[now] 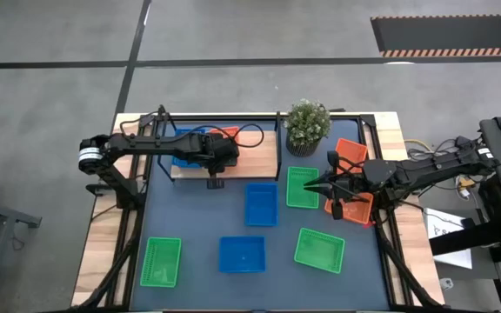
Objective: Stack baskets on shelf by color
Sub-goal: Put the left orange bin on the shelf
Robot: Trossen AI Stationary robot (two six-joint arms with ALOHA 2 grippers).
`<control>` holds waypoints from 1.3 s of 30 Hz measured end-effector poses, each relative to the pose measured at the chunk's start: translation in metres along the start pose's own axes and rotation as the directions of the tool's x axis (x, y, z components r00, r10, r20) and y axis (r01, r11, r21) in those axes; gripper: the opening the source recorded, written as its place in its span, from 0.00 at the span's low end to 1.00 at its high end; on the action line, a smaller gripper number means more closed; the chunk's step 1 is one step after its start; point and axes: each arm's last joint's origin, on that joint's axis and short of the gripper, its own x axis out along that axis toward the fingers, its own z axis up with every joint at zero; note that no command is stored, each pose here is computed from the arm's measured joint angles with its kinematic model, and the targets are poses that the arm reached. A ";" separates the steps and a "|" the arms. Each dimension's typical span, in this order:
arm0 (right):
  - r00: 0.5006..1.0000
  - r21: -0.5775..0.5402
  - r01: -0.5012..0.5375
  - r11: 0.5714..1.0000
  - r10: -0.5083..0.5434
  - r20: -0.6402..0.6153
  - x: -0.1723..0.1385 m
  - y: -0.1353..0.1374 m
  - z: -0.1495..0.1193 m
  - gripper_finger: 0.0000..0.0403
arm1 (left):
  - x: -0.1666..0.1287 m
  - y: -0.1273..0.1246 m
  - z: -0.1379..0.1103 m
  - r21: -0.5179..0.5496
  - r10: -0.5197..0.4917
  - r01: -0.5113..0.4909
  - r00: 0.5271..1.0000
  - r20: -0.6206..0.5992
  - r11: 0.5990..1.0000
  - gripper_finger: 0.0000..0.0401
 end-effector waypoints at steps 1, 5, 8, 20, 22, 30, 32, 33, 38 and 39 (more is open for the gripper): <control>1.000 0.000 0.000 1.000 0.000 0.000 0.000 0.000 0.000 0.08 | 0.001 0.000 -0.001 0.000 -0.001 0.001 1.000 -0.007 1.000 0.00; 1.000 0.000 0.000 1.000 0.000 0.000 0.000 0.000 0.000 0.08 | 0.005 -0.001 -0.005 -0.001 -0.003 0.003 1.000 -0.023 1.000 0.00; 1.000 0.000 0.000 1.000 0.000 0.000 0.000 0.000 0.000 0.08 | 0.008 -0.001 -0.006 -0.002 -0.003 0.003 1.000 -0.026 1.000 0.00; 1.000 0.000 0.000 1.000 0.000 0.000 0.000 0.000 0.000 0.08 | 0.008 0.000 -0.005 -0.008 0.001 -0.001 1.000 -0.009 1.000 0.08; 1.000 0.001 0.000 1.000 0.000 -0.001 0.000 0.000 0.000 0.08 | 0.008 0.000 -0.005 -0.009 0.001 -0.001 1.000 -0.009 1.000 0.12; 1.000 0.001 -0.001 1.000 0.001 -0.001 0.000 0.000 0.000 0.08 | -0.011 0.004 0.006 -0.041 0.013 -0.011 0.998 0.057 0.999 0.19; 1.000 0.001 -0.001 1.000 0.001 -0.001 0.000 0.000 0.000 0.08 | -0.020 0.005 0.012 -0.043 0.015 -0.011 0.995 0.094 0.999 0.19; 1.000 0.001 0.000 1.000 0.000 -0.001 0.000 0.000 0.000 0.08 | -0.024 0.005 0.015 -0.045 0.016 -0.011 0.993 0.115 0.999 0.19; 1.000 0.001 0.000 1.000 0.000 -0.001 0.000 0.000 0.000 0.08 | -0.034 0.009 0.030 -0.068 0.009 0.008 0.967 0.254 0.998 0.19; 1.000 0.000 -0.001 1.000 0.001 -0.002 0.000 0.000 0.000 0.08 | -0.034 0.009 0.033 -0.068 -0.004 0.025 0.959 0.283 0.997 0.19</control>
